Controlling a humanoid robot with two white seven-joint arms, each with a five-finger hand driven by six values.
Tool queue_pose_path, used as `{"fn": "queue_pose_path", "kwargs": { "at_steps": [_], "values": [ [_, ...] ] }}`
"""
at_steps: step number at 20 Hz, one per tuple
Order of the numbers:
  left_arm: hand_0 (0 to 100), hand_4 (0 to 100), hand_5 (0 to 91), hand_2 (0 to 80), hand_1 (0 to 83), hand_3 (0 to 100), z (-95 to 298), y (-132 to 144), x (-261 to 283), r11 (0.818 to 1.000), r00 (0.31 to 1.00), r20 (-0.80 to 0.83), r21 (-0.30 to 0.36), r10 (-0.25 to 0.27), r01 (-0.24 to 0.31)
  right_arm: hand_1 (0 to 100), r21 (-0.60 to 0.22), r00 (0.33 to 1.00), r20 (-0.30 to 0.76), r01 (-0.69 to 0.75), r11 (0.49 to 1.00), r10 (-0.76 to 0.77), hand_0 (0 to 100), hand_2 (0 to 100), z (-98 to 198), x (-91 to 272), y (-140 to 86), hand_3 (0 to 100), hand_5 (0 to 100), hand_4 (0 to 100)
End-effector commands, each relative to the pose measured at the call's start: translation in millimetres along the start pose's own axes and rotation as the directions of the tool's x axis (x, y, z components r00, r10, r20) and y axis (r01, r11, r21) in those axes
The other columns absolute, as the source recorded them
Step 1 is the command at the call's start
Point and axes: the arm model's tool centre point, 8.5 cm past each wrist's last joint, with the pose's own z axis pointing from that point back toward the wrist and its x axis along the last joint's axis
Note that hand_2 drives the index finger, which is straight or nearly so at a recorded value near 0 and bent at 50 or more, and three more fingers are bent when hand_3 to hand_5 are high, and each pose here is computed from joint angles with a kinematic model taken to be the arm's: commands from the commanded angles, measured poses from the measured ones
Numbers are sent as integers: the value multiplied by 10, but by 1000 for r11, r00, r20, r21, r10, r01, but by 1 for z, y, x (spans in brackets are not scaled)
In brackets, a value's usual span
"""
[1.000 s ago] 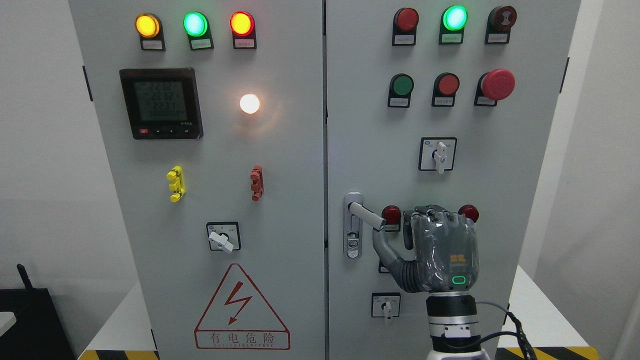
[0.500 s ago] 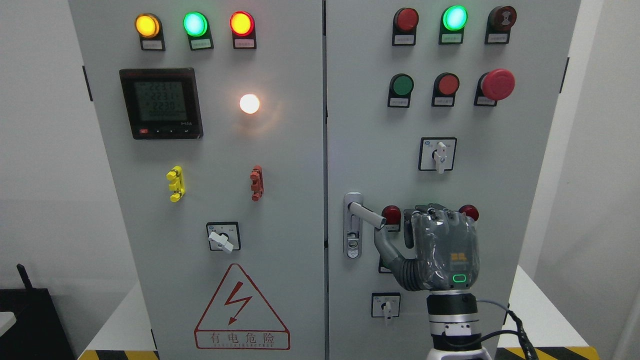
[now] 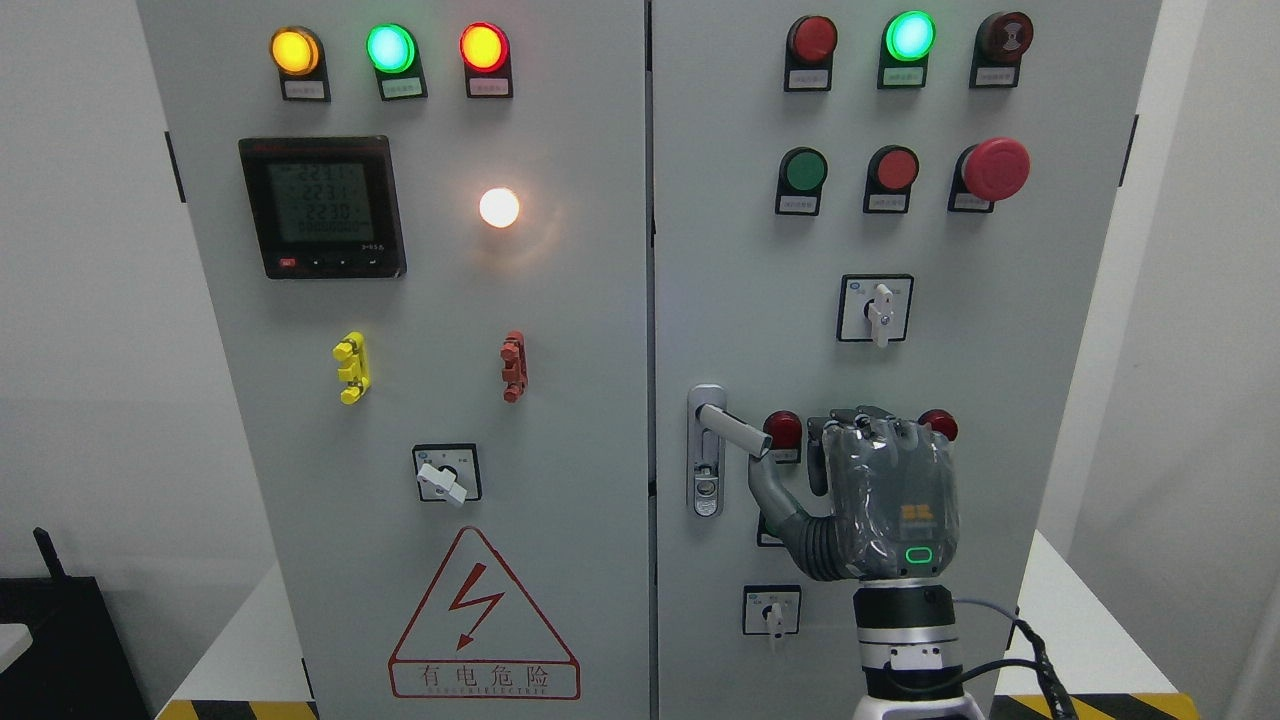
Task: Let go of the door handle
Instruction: 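Hold the turned handle in place with the right hand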
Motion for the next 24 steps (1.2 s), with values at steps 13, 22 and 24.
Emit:
{"fn": "queue_pose_path", "kwargs": {
  "at_steps": [13,22,24],
  "values": [
    [120,0,0,0,389,0,1,0,-6,1000,1000,-20,0,-13,13,484,-10,1000,3,14,1000,-14,398,986,-5,1,-4,1000,996,932],
    [120,0,0,0,389,0,1,0,-7,1000,1000,-21,0,-13,13,482,-4,1000,4,14,1000,-14,400,987,-1,1,-2,1000,996,932],
    [120,0,0,0,389,0,1,0,-7,1000,1000,-21,0,-13,13,482,-8,1000,7,18,1000,-18,402,987,0,3,-3,1000,996,932]
  ]
}}
